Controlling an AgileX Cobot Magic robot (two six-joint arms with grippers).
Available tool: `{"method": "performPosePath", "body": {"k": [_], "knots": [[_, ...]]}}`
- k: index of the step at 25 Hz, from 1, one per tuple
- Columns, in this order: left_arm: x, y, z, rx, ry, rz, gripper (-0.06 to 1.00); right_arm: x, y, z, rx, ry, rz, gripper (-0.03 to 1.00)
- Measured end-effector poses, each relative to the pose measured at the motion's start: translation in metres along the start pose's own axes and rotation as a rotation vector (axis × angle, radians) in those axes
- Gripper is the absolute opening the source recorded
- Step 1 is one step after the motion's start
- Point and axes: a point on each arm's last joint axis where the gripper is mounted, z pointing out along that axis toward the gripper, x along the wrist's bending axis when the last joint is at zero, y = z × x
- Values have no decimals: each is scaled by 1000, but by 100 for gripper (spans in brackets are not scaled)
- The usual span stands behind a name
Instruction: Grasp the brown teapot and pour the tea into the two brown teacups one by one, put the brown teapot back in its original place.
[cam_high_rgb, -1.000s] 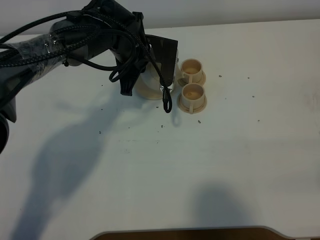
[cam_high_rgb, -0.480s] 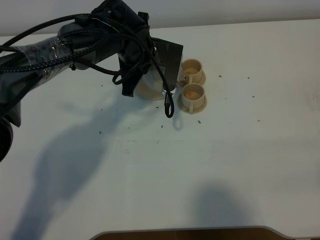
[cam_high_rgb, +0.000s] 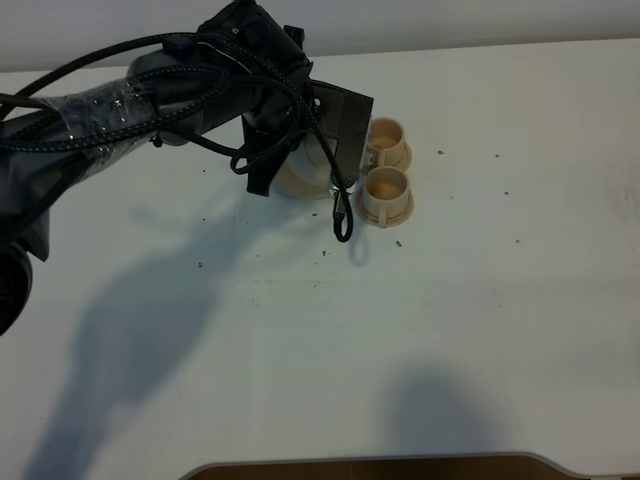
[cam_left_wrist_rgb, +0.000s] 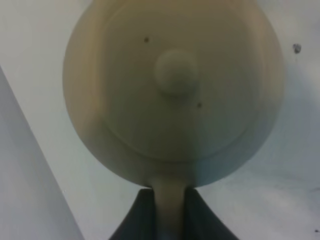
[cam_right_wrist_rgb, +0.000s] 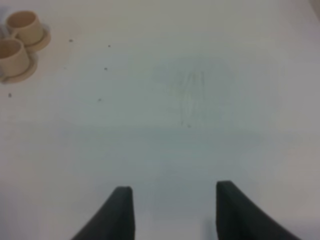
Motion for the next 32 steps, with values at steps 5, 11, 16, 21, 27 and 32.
{"method": "performPosePath", "body": {"k": [5, 11, 16, 21, 27, 32], "knots": [[-4, 6, 7, 4, -5, 20, 11, 0, 0, 0, 0, 0, 0, 40], [-5, 10, 9, 13, 2, 47, 11, 0, 0, 0, 0, 0, 0, 40], [-5, 11, 8, 21, 16, 67, 11, 0, 0, 0, 0, 0, 0, 40], [-3, 14, 7, 46, 46, 104, 11, 0, 0, 0, 0, 0, 0, 40], [-3, 18, 5, 47, 55, 118, 11, 0, 0, 0, 0, 0, 0, 40], [-2, 18, 5, 49, 67, 131, 11, 0, 0, 0, 0, 0, 0, 40]]}}
